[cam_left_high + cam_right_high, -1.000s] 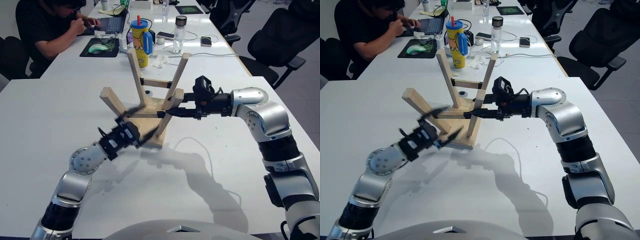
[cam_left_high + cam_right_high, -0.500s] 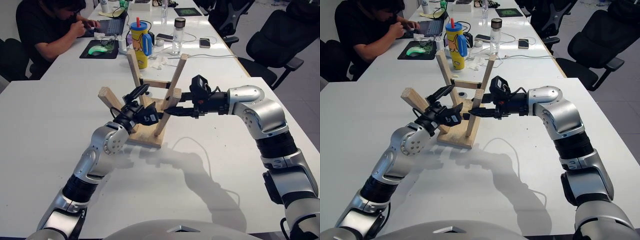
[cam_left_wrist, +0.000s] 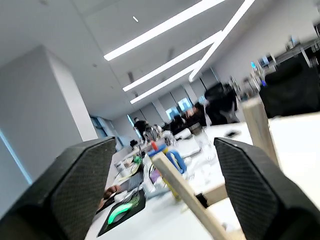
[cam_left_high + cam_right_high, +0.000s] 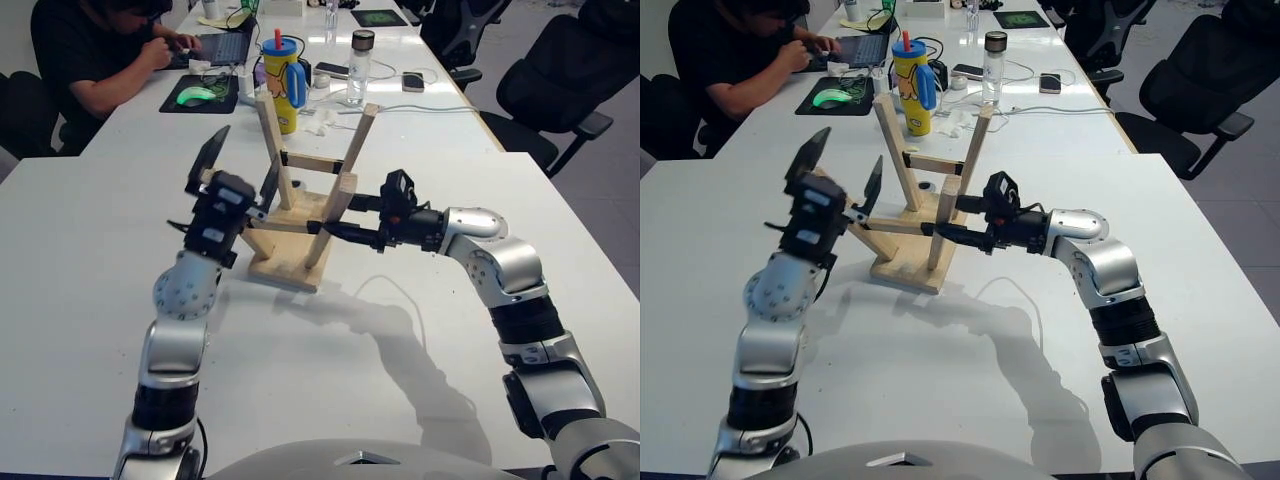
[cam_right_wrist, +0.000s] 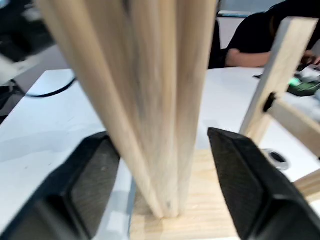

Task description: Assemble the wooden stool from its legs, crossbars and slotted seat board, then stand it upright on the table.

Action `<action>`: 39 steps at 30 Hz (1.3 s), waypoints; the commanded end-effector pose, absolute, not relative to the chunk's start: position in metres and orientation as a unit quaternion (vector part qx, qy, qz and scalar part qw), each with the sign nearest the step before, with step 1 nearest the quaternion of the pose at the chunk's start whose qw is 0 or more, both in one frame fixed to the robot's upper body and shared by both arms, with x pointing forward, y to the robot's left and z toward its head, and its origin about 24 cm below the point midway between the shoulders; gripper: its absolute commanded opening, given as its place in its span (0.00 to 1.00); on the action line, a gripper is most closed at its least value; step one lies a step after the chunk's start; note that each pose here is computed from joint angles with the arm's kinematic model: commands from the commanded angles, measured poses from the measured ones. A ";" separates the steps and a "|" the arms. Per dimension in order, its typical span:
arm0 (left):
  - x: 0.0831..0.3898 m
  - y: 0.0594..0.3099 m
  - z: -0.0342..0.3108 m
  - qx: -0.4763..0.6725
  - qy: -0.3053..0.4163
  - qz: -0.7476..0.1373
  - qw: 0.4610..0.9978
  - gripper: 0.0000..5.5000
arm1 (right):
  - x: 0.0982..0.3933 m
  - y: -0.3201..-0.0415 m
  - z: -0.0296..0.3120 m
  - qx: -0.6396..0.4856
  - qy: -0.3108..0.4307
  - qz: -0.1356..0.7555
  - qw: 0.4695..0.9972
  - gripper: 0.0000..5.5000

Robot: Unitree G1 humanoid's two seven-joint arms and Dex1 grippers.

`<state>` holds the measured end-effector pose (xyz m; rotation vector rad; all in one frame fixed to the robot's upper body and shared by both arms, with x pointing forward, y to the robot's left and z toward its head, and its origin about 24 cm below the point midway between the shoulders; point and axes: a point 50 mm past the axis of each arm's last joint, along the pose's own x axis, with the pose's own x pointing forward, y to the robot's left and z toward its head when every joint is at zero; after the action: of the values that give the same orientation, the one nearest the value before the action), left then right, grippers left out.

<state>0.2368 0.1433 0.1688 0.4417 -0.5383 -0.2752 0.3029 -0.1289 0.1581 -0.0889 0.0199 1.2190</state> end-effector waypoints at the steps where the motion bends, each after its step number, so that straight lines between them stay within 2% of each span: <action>1: 0.208 0.152 0.134 0.241 -0.214 -0.203 0.924 0.66 | 0.289 -0.147 0.143 -0.043 0.047 0.543 0.837 0.59; 5: 0.192 0.157 0.097 0.224 -0.136 -0.256 0.930 0.66 | 0.267 -0.178 0.117 -0.044 0.121 0.510 0.850 0.59; 6: 0.193 0.157 0.087 0.209 -0.108 -0.265 0.935 0.66 | 0.262 -0.184 0.118 -0.027 0.120 0.505 0.854 0.59; 8: 0.201 0.155 0.066 0.171 -0.042 -0.267 0.948 0.66 | 0.260 -0.190 0.131 0.010 0.093 0.499 0.861 0.53; 9: 0.207 0.154 0.058 0.147 -0.016 -0.263 0.953 0.66 | 0.259 -0.188 0.143 0.034 0.068 0.507 0.858 0.50; 12: 0.225 0.149 0.037 0.074 0.054 -0.250 0.964 0.57 | 0.263 -0.177 0.190 0.110 -0.034 0.532 0.839 0.40; 16: 0.233 0.149 0.022 0.028 0.106 -0.237 0.965 0.45 | 0.265 -0.164 0.245 0.167 -0.146 0.542 0.811 0.27; 20: 0.228 0.150 0.004 0.051 0.172 -0.248 0.952 0.45 | 0.263 -0.151 0.303 0.220 -0.256 0.537 0.773 0.17; 23: 0.223 0.149 -0.004 0.068 0.195 -0.262 0.943 0.45 | 0.261 -0.144 0.330 0.236 -0.295 0.529 0.760 0.07; 24: 0.223 0.148 -0.005 0.069 0.199 -0.263 0.942 0.45 | 0.265 -0.138 0.329 0.256 -0.288 0.520 0.762 0.04; 26: 0.221 0.147 -0.008 0.066 0.206 -0.261 0.941 0.45 | 0.283 -0.102 0.284 0.279 -0.167 0.522 0.789 0.00; 28: 0.223 0.145 -0.008 0.065 0.208 -0.261 0.941 0.45 | 0.297 -0.064 0.178 0.229 0.072 0.473 0.848 0.00; 30: 0.225 0.142 -0.008 0.063 0.207 -0.262 0.940 0.45 | 0.284 -0.062 0.085 0.169 0.243 0.406 0.865 0.00; 31: 0.227 0.141 -0.008 0.065 0.209 -0.265 0.939 0.45 | 0.276 -0.066 0.060 0.139 0.284 0.394 0.863 0.00; 33: 0.229 0.141 -0.008 0.065 0.210 -0.265 0.939 0.45 | 0.277 -0.070 0.064 0.146 0.266 0.390 0.869 0.00; 35: 0.229 0.143 -0.009 0.073 0.214 -0.263 0.938 0.45 | 0.289 -0.068 0.110 0.171 0.150 0.426 0.876 0.00; 37: 0.229 0.144 -0.011 0.072 0.218 -0.258 0.938 0.45 | 0.292 -0.069 0.164 0.213 0.026 0.472 0.855 0.00; 39: 0.230 0.144 -0.012 0.075 0.221 -0.259 0.937 0.45 | 0.292 -0.075 0.199 0.237 -0.055 0.487 0.839 0.00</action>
<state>0.2430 0.1384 0.0188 0.1257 0.2680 -0.5413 0.2913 -0.0679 0.2114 0.4398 -0.1684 1.0438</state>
